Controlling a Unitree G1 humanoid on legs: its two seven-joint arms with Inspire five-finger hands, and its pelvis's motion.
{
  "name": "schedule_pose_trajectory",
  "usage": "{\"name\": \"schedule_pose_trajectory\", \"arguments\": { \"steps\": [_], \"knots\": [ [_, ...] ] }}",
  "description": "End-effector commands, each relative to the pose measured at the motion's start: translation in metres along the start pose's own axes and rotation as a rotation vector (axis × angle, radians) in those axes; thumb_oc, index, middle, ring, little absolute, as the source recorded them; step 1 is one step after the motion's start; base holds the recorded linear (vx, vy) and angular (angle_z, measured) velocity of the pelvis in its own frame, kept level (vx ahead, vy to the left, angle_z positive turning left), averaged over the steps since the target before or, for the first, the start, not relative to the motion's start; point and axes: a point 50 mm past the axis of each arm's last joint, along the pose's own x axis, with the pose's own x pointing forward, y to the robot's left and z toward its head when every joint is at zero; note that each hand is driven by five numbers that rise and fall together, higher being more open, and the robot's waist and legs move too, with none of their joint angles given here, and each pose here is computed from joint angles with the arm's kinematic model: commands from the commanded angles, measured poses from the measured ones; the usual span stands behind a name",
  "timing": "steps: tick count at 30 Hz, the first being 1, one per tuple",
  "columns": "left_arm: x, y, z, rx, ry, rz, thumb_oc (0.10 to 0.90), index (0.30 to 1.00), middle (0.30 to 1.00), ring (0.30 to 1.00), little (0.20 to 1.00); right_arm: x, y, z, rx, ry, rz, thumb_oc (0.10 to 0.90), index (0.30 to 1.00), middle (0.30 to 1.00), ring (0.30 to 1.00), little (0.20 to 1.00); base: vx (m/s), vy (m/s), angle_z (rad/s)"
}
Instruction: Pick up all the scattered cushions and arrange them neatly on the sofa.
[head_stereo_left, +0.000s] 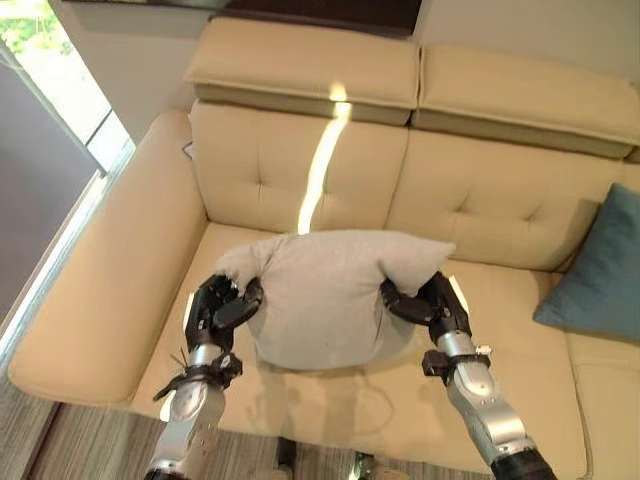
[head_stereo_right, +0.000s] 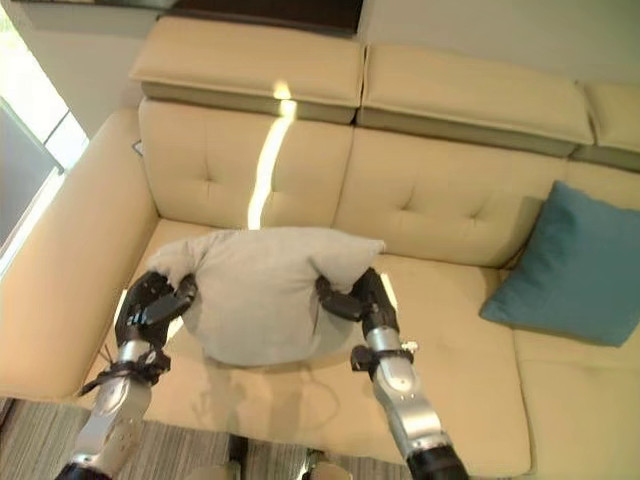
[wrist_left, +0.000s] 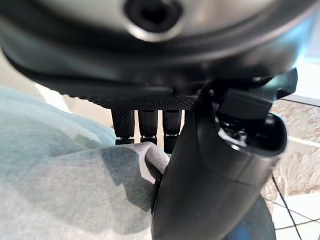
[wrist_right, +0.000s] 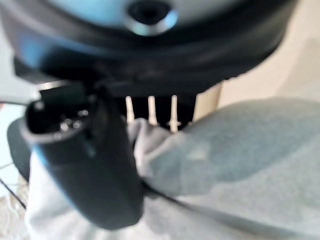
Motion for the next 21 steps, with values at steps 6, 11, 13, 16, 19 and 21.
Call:
{"name": "schedule_pose_trajectory", "arguments": {
  "steps": [6, 11, 13, 16, 19, 21],
  "knots": [
    [0.057, -0.12, 0.11, 0.001, -0.543, -0.347, 0.4, 0.3, 0.3, 0.3, 0.3, 0.05, 0.057, 0.148, 0.103, -0.61, 0.13, 0.4, 0.3, 0.3, 0.3, 0.3, -0.11, -0.017, 0.1],
    [0.078, -0.143, 0.152, 0.06, -0.668, -0.368, 0.4, 0.3, 0.3, 0.3, 0.3, 0.067, 0.055, 0.193, 0.078, -0.727, 0.079, 0.4, 0.3, 0.3, 0.3, 0.3, -0.08, -0.006, 0.04],
    [0.086, -0.151, 0.168, 0.092, -0.702, -0.362, 0.4, 0.3, 0.3, 0.3, 0.3, 0.074, 0.053, 0.206, 0.068, -0.751, 0.051, 0.4, 0.3, 0.3, 0.3, 0.3, -0.02, 0.009, 0.05],
    [0.093, -0.153, 0.175, 0.128, -0.712, -0.345, 0.4, 0.3, 0.3, 0.3, 0.3, 0.08, 0.049, 0.209, 0.068, -0.741, 0.026, 0.4, 0.3, 0.3, 0.3, 0.3, 0.0, 0.0, 0.0],
    [0.094, -0.151, 0.168, 0.133, -0.684, -0.336, 0.4, 0.3, 0.3, 0.3, 0.3, 0.082, 0.05, 0.2, 0.053, -0.704, 0.033, 0.4, 0.3, 0.3, 0.3, 0.3, 0.0, 0.0, 0.0],
    [0.093, -0.148, 0.16, 0.127, -0.66, -0.332, 0.4, 0.3, 0.3, 0.3, 0.3, 0.082, 0.051, 0.191, 0.045, -0.674, 0.039, 0.4, 0.3, 0.3, 0.3, 0.3, 0.01, 0.001, 0.18]
  ]
}}
